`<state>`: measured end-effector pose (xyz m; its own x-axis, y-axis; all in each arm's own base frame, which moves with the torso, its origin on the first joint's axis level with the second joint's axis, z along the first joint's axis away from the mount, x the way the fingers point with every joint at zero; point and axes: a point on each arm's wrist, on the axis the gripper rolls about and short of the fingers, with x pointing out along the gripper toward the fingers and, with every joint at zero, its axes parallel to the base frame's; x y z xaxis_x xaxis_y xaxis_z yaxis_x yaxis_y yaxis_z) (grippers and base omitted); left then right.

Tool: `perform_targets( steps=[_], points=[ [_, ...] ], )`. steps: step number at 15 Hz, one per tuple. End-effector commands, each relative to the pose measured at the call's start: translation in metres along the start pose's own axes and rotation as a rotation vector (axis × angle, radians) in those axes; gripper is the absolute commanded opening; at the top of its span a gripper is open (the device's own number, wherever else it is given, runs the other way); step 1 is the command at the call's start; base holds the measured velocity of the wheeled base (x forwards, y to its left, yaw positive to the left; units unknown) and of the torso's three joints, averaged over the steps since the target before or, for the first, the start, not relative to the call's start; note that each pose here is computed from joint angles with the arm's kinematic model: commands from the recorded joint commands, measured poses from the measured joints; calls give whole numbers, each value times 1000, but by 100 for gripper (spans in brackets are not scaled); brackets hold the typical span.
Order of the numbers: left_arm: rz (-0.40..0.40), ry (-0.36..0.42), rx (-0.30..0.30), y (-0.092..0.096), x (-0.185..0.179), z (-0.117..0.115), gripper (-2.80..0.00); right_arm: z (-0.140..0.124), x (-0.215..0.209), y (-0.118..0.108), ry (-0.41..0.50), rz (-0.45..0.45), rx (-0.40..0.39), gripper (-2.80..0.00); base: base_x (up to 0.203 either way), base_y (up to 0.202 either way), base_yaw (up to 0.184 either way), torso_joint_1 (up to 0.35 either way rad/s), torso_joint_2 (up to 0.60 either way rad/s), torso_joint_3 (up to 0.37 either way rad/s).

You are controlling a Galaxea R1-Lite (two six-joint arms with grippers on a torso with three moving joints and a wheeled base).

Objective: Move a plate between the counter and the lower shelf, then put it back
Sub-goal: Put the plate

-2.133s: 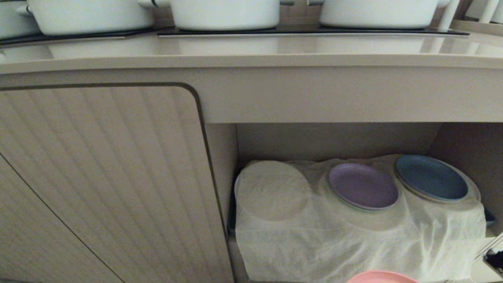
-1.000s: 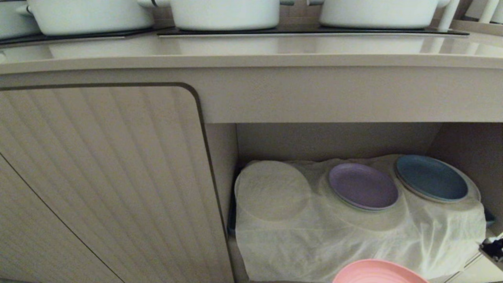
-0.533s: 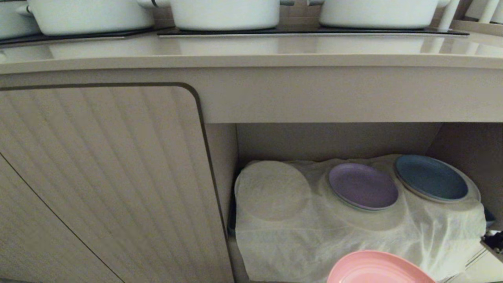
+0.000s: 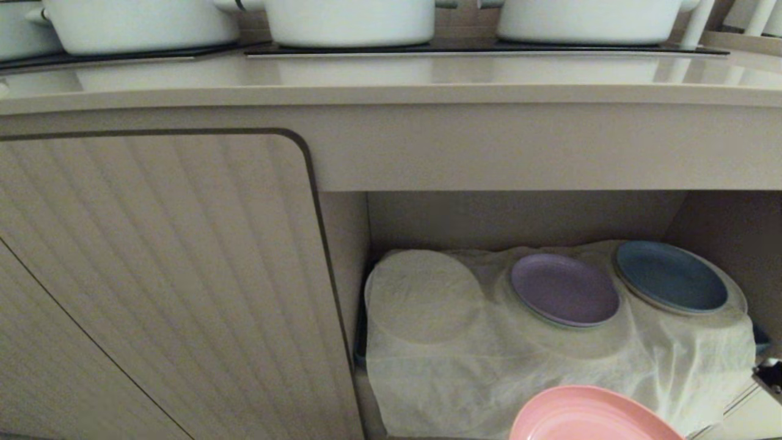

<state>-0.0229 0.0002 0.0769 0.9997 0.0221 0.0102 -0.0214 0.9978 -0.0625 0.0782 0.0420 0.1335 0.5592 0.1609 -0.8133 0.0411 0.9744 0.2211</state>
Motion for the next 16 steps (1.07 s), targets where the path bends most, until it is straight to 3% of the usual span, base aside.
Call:
perform_targets(
  steps=[1,8,12,16],
  points=[
    [1,1,-1,0,0,0,-280,-1,-1,0,-2,2,1,-280,0,0,0,0,0,0],
    [1,1,-1,0,0,0,-280,0,-2,0,-5,9,-2,-280,0,0,0,0,0,0],
    [1,1,-1,0,0,0,-280,-1,-2,0,-3,10,-6,-280,0,0,0,44,-209,-238],
    [1,1,-1,0,0,0,-280,-1,-1,0,-4,5,-9,-280,0,0,0,180,-525,-291]
  ],
)
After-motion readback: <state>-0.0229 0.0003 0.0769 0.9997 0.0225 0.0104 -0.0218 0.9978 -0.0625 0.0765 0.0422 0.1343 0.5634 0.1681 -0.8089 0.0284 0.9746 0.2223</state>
